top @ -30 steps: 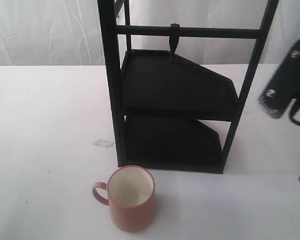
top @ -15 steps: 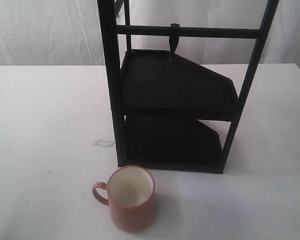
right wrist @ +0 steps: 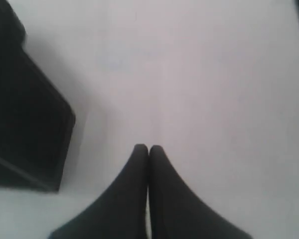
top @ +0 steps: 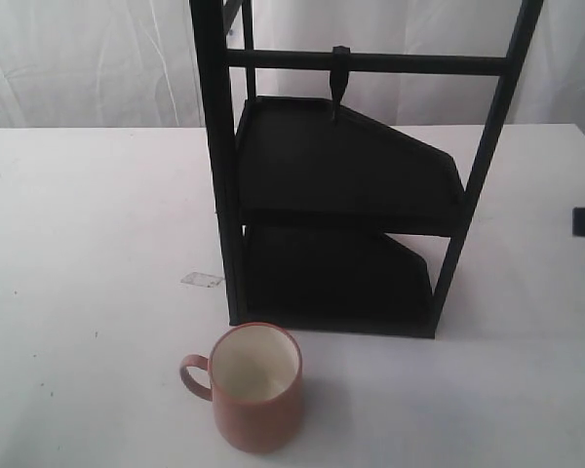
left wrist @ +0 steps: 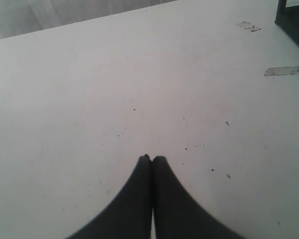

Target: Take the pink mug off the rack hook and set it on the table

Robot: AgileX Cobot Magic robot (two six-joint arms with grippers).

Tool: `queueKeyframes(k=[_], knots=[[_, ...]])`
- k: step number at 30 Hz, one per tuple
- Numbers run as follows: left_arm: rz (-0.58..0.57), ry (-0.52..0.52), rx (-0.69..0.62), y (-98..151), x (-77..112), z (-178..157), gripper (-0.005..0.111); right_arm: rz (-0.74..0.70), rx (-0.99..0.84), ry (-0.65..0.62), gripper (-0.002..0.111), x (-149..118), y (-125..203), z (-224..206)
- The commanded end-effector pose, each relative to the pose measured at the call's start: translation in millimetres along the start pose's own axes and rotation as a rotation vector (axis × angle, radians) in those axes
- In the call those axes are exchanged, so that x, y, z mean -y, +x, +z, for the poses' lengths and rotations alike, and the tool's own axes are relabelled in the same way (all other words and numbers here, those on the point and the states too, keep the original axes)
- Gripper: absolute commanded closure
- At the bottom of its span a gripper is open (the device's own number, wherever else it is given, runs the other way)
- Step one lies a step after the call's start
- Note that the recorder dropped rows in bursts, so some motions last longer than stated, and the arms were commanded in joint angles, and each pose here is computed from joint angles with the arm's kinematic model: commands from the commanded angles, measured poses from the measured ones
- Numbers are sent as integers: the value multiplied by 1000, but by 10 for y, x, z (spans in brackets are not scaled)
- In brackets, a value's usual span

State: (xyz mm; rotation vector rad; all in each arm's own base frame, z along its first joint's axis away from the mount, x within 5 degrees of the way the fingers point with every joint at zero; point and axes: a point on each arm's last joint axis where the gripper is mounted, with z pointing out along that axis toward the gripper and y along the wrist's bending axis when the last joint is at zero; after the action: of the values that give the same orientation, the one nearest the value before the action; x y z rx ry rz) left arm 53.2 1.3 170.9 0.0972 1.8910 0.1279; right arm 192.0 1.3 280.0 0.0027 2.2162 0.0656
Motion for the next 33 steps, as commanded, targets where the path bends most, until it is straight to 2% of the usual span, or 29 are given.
queueKeyframes(k=[1,9,19,22,26,33], knots=[[-2,-1,4,7,1,2,107,-55,270,35,108,1,30,-500],[-2,-1,4,7,1,2,107,-73,586,37,108,-54,139,-1264],[-2,-1,4,7,1,2,107,-82,810,41,108,-82,340,-1711],[-2,-1,4,7,1,2,107,-88,849,84,108,-58,435,-1644],[-2,-1,4,7,1,2,107,-82,826,142,108,-23,783,-1424],[-2,-1,5,6,1,1,107,7,685,177,108,94,1356,-695]])
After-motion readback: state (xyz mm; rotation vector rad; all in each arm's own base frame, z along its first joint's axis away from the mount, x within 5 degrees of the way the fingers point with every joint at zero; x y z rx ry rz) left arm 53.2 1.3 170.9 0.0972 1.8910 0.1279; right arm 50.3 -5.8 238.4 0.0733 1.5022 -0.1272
